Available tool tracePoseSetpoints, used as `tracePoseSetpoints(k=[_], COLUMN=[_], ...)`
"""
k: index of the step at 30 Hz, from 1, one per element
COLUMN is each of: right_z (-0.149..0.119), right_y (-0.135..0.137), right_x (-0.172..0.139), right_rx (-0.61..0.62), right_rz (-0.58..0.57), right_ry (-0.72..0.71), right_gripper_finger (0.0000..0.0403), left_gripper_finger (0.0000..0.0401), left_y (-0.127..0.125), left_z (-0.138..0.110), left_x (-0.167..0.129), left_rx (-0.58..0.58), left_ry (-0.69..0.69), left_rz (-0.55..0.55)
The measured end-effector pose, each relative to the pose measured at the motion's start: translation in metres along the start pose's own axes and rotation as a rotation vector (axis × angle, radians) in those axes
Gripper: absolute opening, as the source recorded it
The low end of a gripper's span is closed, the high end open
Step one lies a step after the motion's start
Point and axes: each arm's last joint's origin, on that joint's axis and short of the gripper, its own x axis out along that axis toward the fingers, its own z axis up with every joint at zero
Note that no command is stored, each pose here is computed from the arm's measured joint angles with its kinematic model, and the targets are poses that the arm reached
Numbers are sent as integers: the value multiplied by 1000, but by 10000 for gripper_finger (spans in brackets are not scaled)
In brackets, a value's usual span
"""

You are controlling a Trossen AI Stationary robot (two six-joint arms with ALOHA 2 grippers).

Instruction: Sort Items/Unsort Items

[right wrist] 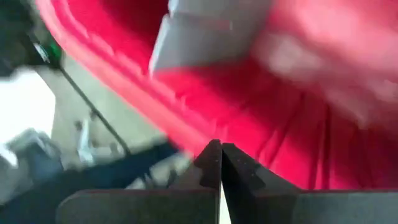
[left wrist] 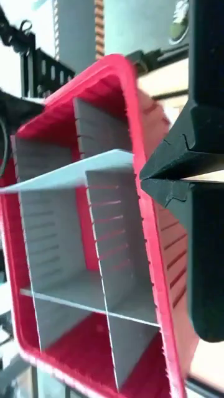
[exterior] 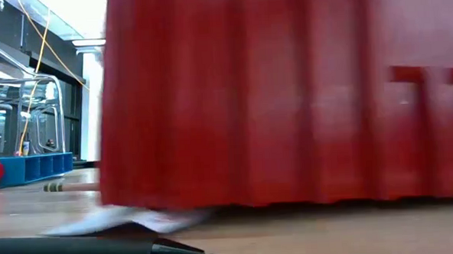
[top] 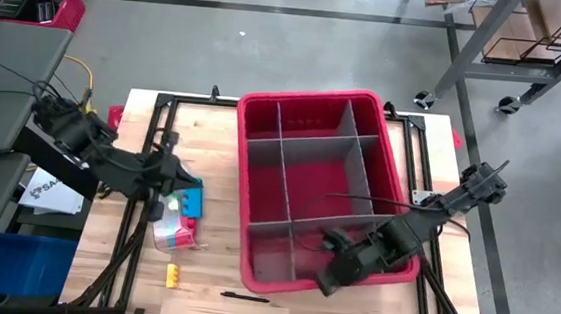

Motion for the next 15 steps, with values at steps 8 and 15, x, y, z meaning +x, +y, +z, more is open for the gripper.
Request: tracePoseSetpoints(k=[8, 15], right_z=[40, 6], right_y=[19, -10], right_x=[-27, -75], right_rx=[-187, -169], right_rz=[96, -310], right_ry=[-351, -174], right_gripper_finger=[0, 0], left_gripper_finger=[0, 0], left_y=[14, 9], left_z=[-3, -2], left_x=[-17, -9], left_rx=[-13, -5], left_ry=[-66, -87], left_rz=[83, 83])
